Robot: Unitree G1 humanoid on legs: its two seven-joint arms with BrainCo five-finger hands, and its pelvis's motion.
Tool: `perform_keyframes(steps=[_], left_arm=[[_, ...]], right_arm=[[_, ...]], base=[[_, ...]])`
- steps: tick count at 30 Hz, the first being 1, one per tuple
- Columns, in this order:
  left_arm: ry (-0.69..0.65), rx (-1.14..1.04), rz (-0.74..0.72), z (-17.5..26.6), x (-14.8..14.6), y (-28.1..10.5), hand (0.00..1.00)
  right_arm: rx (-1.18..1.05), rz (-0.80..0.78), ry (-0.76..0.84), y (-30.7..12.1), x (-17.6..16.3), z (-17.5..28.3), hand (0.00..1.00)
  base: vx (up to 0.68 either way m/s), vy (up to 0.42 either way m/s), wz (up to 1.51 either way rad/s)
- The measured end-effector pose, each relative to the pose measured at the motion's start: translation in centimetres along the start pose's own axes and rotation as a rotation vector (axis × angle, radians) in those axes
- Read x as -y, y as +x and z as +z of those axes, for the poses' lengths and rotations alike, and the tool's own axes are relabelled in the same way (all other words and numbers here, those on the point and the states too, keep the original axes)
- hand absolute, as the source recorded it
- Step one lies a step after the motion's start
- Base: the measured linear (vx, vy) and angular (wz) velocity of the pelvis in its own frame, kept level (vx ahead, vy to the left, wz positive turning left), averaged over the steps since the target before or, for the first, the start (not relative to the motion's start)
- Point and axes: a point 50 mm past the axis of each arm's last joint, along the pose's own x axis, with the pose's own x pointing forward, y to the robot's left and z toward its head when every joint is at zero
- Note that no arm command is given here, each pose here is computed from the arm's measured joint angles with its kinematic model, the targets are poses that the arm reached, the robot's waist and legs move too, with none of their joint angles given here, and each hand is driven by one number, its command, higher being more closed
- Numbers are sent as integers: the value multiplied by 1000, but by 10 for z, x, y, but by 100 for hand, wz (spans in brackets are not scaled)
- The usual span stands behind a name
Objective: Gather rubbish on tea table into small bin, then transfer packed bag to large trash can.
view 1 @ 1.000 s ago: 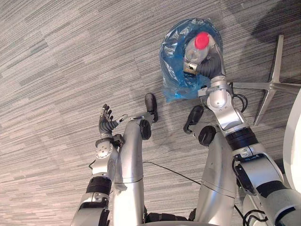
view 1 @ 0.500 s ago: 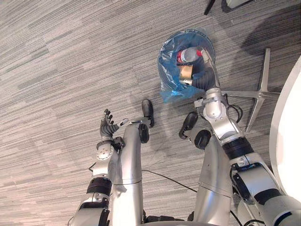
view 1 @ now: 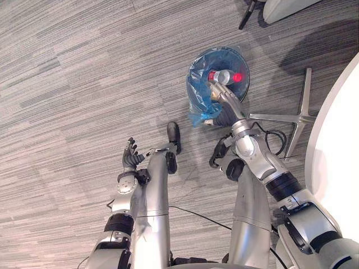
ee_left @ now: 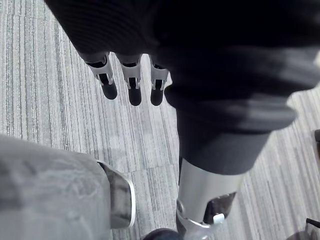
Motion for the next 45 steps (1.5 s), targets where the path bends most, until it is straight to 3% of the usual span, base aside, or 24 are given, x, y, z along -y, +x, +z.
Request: perform_keyframes(steps=[19, 20, 30, 45], left_arm=[[-34, 80, 13, 15, 0, 3, 0], [-53, 92, 14, 18, 0, 3, 0], [-47, 107, 22, 24, -3, 7, 0], [-41, 70, 29, 21, -4, 8, 0]], right_arm=[[-186, -1, -151, 34, 11, -27, 0], [-187, 0, -150, 37, 11, -25, 100], [-214, 40, -122, 40, -3, -19, 100], [-240, -80, 124, 29, 5, -16, 100]], base=[[-24, -3, 9], [-44, 2, 4], [-43, -8, 4], [-38, 7, -5]])
